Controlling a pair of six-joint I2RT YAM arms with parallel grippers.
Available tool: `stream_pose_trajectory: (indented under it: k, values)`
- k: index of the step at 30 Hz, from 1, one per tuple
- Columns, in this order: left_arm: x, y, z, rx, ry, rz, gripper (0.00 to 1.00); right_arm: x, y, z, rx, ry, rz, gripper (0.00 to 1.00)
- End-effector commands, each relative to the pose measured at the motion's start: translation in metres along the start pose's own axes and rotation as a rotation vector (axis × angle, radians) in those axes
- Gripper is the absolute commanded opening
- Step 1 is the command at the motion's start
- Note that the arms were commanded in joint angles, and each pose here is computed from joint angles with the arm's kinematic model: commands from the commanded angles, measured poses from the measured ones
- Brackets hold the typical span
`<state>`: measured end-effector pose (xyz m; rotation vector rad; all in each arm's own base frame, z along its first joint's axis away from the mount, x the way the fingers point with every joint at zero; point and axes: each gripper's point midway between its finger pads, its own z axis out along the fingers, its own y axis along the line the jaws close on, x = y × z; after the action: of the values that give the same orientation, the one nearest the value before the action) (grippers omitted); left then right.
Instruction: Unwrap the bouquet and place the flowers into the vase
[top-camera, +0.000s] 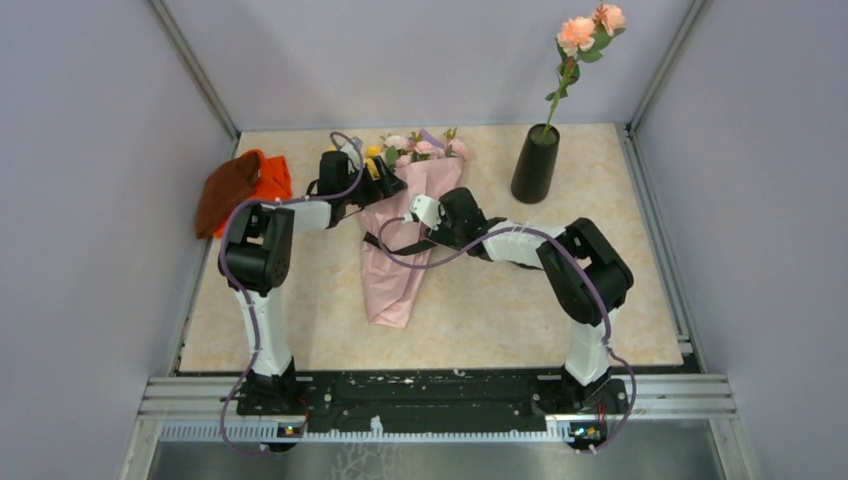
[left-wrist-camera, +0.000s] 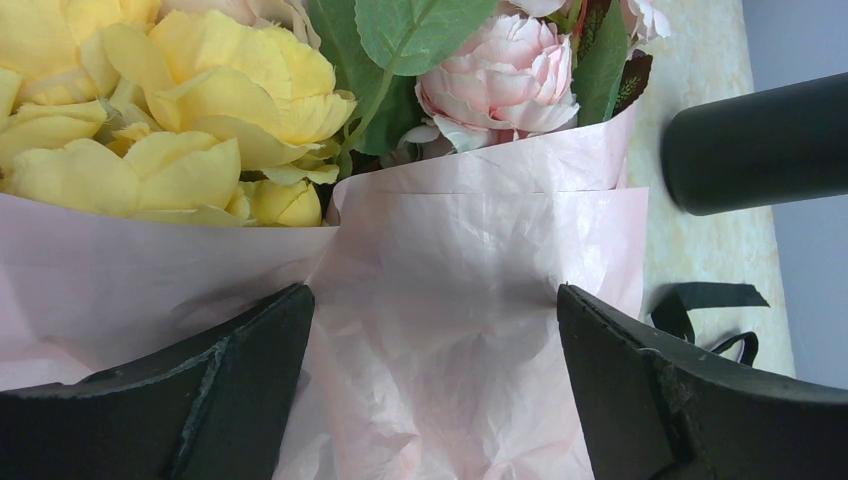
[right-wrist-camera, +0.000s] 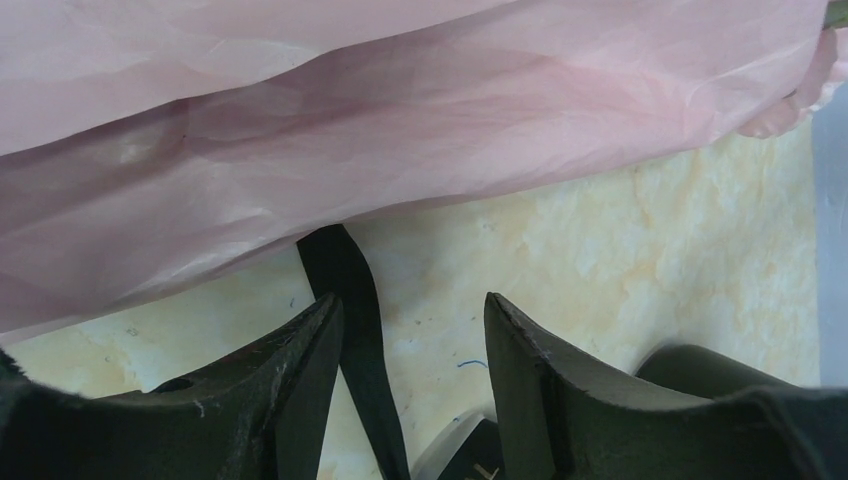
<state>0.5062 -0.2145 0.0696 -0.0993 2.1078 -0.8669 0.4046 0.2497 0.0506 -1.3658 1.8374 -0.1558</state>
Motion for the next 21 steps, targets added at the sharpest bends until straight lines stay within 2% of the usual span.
stream_pose_trajectory:
  k: [1, 8, 11, 15, 18, 21]
  values:
    - [0.031, 0.026, -0.002, -0.064, 0.076, -0.034, 0.99, -0.012, 0.003, 0.006, -0.008, -0.028, -0.02, 0.55]
    - [0.031, 0.027, -0.004, -0.07, 0.075, -0.027, 0.99, -0.019, 0.009, 0.016, -0.05, -0.04, -0.022, 0.53]
    - [0.03, 0.028, -0.004, -0.071, 0.072, -0.028, 0.99, -0.017, 0.011, 0.018, -0.057, -0.029, -0.023, 0.5]
    - [0.03, 0.028, -0.005, -0.072, 0.072, -0.03, 0.99, -0.014, 0.011, 0.018, -0.061, -0.019, -0.016, 0.3]
    - [0.031, 0.03, -0.005, -0.075, 0.073, -0.033, 0.99, -0.012, 0.011, 0.017, -0.067, -0.009, 0.014, 0.0]
    - [0.031, 0.029, -0.004, -0.07, 0.074, -0.035, 0.99, -0.014, 0.006, 0.013, -0.064, -0.018, 0.052, 0.0]
